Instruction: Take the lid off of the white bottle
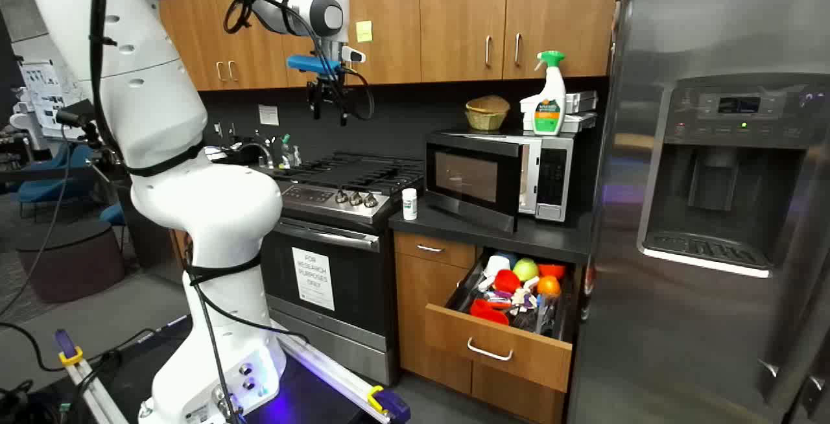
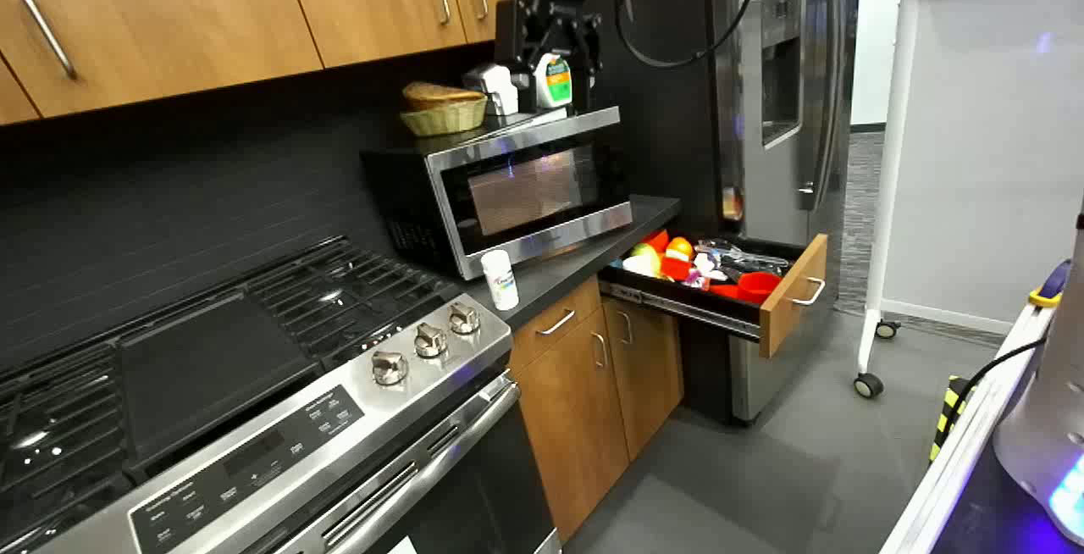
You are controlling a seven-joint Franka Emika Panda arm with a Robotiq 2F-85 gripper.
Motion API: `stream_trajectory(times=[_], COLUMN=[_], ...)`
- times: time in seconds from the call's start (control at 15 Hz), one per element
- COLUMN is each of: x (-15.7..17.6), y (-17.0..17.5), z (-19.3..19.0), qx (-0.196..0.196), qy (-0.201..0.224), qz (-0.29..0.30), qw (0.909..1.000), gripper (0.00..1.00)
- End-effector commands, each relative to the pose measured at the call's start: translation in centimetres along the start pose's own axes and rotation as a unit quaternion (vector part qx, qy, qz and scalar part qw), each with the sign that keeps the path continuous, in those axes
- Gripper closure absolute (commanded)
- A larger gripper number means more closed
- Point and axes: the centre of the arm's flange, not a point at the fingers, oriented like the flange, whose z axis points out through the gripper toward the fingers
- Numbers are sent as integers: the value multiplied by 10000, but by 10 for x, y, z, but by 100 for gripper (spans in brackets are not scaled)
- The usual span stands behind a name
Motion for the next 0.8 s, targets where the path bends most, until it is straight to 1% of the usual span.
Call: stream_trajectory(times=[0.0,0.53,0.73], x=[0,0,3], y=[0,0,1], z=[0,0,6], qx=[0,-2,-26], qy=[1,-3,-21], qz=[0,-1,-7], qw=[10000,10000,10000], gripper=[0,0,0])
